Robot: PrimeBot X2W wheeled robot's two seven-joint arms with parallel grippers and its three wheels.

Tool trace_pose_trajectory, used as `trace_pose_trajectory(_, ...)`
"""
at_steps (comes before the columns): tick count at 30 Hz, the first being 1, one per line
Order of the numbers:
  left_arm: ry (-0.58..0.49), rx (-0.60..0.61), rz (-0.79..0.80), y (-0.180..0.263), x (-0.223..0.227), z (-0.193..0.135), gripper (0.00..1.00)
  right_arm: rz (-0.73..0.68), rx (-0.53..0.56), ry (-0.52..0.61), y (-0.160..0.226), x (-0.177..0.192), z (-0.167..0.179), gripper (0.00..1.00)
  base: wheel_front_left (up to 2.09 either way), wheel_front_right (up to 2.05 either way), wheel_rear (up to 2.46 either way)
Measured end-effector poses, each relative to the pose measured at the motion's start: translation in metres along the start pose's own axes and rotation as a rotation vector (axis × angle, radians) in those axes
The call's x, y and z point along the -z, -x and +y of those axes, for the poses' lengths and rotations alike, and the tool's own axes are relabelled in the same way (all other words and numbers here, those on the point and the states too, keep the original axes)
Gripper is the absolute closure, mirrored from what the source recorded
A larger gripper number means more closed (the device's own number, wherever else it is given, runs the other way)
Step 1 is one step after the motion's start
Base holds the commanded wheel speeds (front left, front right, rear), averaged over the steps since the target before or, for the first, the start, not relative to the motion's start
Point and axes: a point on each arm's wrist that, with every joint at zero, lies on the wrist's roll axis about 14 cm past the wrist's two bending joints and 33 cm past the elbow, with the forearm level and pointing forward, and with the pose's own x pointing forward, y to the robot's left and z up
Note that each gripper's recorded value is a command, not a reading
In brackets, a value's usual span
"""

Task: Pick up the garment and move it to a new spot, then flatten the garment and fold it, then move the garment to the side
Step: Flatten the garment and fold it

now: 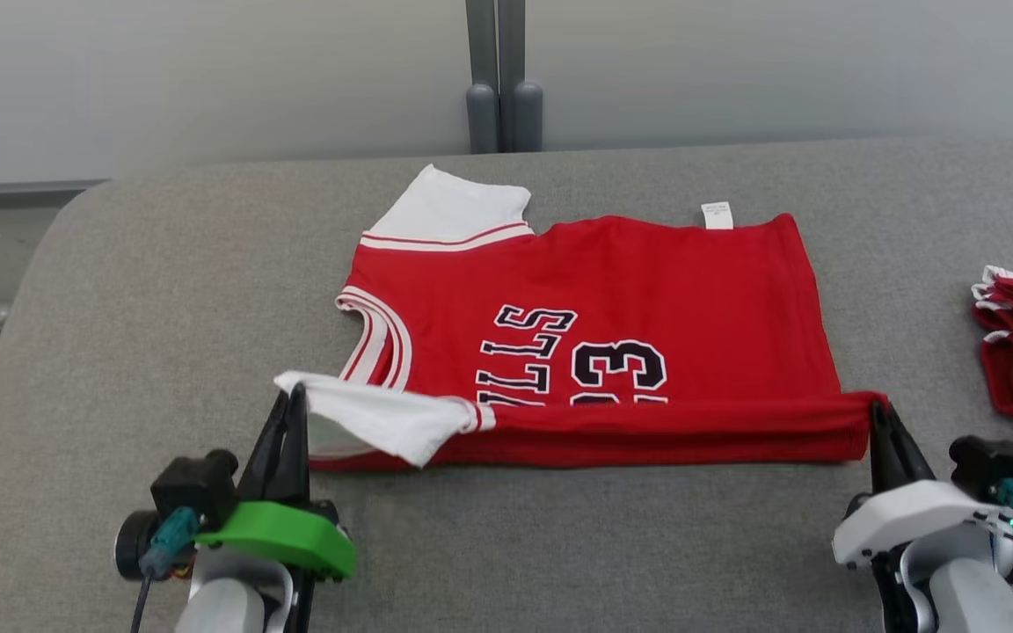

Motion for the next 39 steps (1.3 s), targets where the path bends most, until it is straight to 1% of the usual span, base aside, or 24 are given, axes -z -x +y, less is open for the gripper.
trace_pose_trajectory(5, -0.052, 0.030, 0.017, -0.034, 0.002, -0.007, 1.00, 0.011, -0.014, 0.034, -0.033, -0.001, 0.004, 1.00, 0.00, 0.00, 0.00)
trace_pose_trajectory(11, -0.060, 0.016, 0.070, -0.062, 0.021, -0.001, 1.00, 0.045, -0.012, 0.063, -0.066, 0.008, 0.004, 1.00, 0.00, 0.00, 0.00)
trace_pose_trajectory(17, -0.063, -0.004, 0.116, -0.075, 0.038, 0.007, 1.00, 0.096, 0.002, 0.088, -0.079, 0.026, -0.002, 1.00, 0.00, 0.00, 0.00)
trace_pose_trajectory(18, -0.061, -0.007, 0.120, -0.076, 0.040, 0.008, 0.86, 0.101, 0.004, 0.088, -0.081, 0.028, -0.002, 1.00, 0.00, 0.00, 0.00)
trace_pose_trajectory(19, -0.060, -0.008, 0.122, -0.077, 0.041, 0.009, 0.29, 0.099, 0.012, 0.081, -0.083, 0.028, -0.003, 0.55, 0.00, 0.00, 0.00)
trace_pose_trajectory(20, -0.054, -0.011, 0.126, -0.078, 0.042, 0.010, 0.00, 0.096, 0.010, 0.079, -0.085, 0.028, -0.002, 0.00, 0.00, 0.00, 0.00)
trace_pose_trajectory(24, -0.036, -0.018, 0.126, -0.075, 0.043, 0.010, 0.00, 0.053, -0.002, 0.069, -0.092, 0.016, 0.005, 0.00, 0.00, 0.00, 0.00)
trace_pose_trajectory(27, -0.006, -0.049, 0.142, -0.060, 0.049, 0.014, 0.00, 0.025, -0.002, 0.066, -0.086, 0.009, 0.005, 0.00, 0.00, 0.00, 0.00)
trace_pose_trajectory(34, 0.061, -0.101, 0.234, -0.018, 0.078, 0.018, 0.00, 0.085, 0.013, 0.046, -0.047, 0.033, -0.003, 0.00, 0.00, 0.00, 0.00)
trace_pose_trajectory(39, 0.068, -0.122, 0.276, -0.012, 0.091, 0.020, 0.00, 0.126, 0.025, 0.053, -0.031, 0.045, -0.010, 0.00, 0.00, 0.00, 0.00)
